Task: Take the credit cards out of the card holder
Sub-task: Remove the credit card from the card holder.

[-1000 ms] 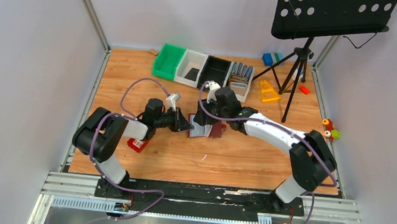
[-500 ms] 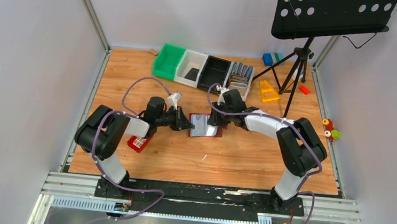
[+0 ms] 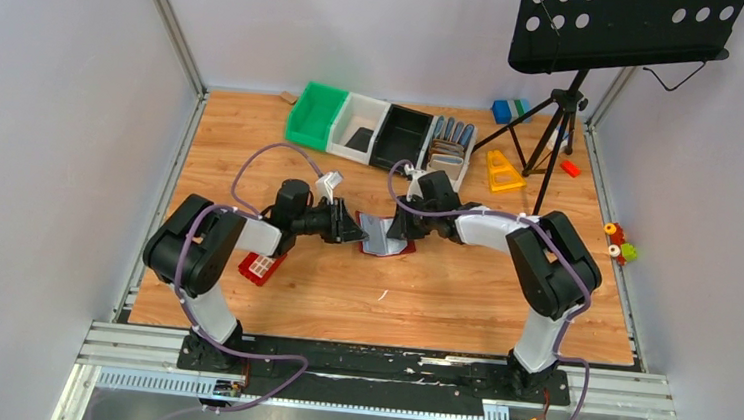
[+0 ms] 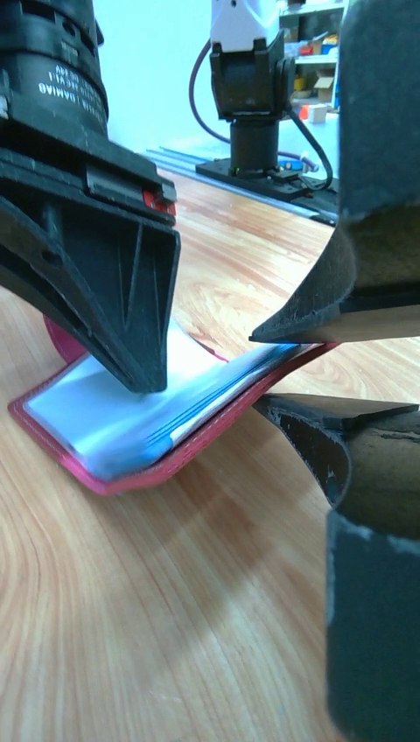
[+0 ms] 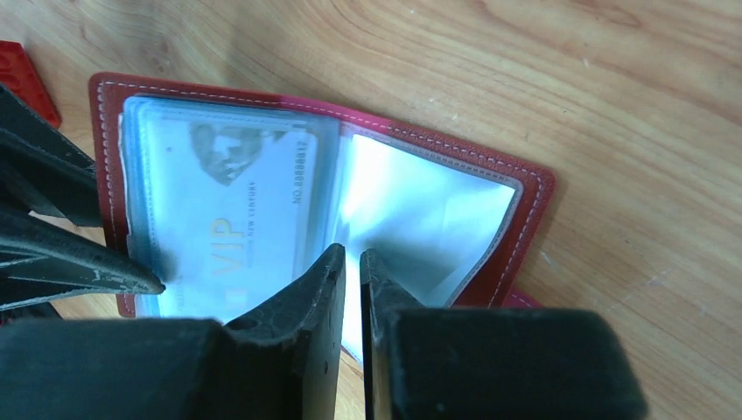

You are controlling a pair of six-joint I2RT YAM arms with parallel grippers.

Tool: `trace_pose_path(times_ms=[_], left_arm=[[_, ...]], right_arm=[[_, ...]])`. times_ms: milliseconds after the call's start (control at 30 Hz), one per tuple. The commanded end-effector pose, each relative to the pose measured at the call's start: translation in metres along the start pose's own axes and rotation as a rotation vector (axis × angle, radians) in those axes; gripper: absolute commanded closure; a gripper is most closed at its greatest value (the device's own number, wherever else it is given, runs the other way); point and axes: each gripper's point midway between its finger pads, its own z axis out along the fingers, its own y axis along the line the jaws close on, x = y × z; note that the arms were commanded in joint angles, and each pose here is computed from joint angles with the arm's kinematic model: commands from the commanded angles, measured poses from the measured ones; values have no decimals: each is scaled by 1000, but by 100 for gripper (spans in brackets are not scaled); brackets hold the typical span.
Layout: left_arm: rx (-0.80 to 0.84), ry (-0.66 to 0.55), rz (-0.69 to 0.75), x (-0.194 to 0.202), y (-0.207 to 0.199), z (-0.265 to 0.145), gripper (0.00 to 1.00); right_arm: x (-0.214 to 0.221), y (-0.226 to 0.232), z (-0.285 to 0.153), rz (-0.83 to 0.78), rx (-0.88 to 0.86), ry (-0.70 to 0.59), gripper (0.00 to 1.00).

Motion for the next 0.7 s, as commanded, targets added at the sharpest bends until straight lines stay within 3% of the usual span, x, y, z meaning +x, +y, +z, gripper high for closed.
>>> trace_pose_path(times_ms=[0, 267, 433, 667], left_arm=[[126, -37, 26, -11, -24, 1, 65], [125, -30, -1, -9, -18, 7, 65], [160, -46, -2, -13, -24, 8, 74], [223, -76, -2, -19, -36, 6, 76]], right_arm=[[6, 4, 7, 9, -47, 12, 88], [9, 13, 7, 17, -100, 20, 90], [12, 18, 9, 25, -136, 32, 91], [13, 23, 7, 28, -167, 33, 91]])
